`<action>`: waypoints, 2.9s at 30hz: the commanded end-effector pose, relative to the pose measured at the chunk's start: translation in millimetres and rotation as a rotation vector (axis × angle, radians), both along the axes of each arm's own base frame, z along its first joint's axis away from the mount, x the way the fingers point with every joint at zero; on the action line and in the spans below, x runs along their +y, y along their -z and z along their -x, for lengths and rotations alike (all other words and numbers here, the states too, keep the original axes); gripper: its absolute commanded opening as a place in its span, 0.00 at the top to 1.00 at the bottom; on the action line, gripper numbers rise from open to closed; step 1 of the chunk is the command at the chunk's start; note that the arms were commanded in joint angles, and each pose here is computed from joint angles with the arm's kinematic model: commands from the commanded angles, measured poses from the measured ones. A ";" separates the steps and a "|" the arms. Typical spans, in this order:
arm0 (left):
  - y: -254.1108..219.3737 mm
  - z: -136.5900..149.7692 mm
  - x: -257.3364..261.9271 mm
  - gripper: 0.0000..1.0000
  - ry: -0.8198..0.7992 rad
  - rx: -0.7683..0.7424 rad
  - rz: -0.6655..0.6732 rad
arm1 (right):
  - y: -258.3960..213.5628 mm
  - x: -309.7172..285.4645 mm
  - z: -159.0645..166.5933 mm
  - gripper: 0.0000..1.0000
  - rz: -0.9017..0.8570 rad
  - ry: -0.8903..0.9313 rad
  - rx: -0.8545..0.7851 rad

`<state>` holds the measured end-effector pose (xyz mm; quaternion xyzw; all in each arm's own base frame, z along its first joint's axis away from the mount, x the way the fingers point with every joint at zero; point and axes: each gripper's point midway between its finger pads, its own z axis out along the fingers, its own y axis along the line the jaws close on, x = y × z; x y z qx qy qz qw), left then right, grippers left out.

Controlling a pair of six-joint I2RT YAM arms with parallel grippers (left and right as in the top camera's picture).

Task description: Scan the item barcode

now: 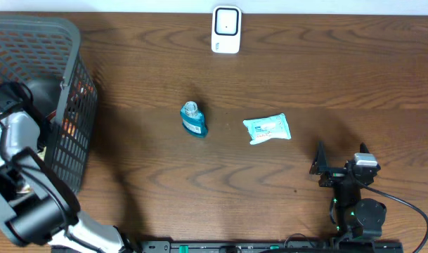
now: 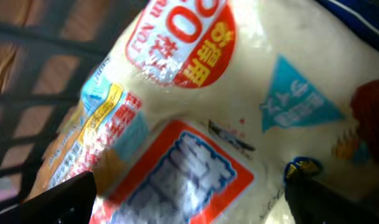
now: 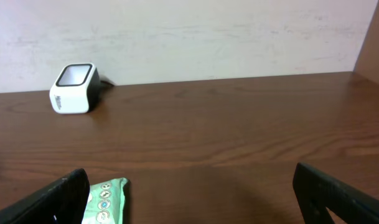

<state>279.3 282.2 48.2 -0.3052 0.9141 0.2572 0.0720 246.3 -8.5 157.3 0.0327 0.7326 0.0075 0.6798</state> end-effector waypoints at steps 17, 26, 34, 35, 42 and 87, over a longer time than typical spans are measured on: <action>30.3 -8.6 -29.2 0.93 0.086 0.047 0.173 | 1.7 -0.7 0.0 0.01 0.013 0.005 0.004; -124.9 -41.9 -16.4 0.93 0.055 -0.381 -0.083 | 1.7 -0.7 0.0 0.01 0.013 0.005 0.004; -147.2 -11.1 -18.8 0.07 0.019 -0.377 -0.090 | 1.9 -0.7 0.0 0.01 0.013 0.005 0.005; -135.9 -2.6 -18.4 0.02 0.002 -0.335 -0.063 | 1.7 -0.7 0.0 0.01 0.013 0.005 0.004; -54.8 45.5 -12.1 0.02 -0.031 -0.061 0.096 | 1.8 -0.7 0.0 0.01 0.013 0.006 0.004; -318.5 -10.4 -72.6 0.93 -0.089 -1.106 0.105 | 1.8 -0.7 0.0 0.01 0.013 0.005 0.004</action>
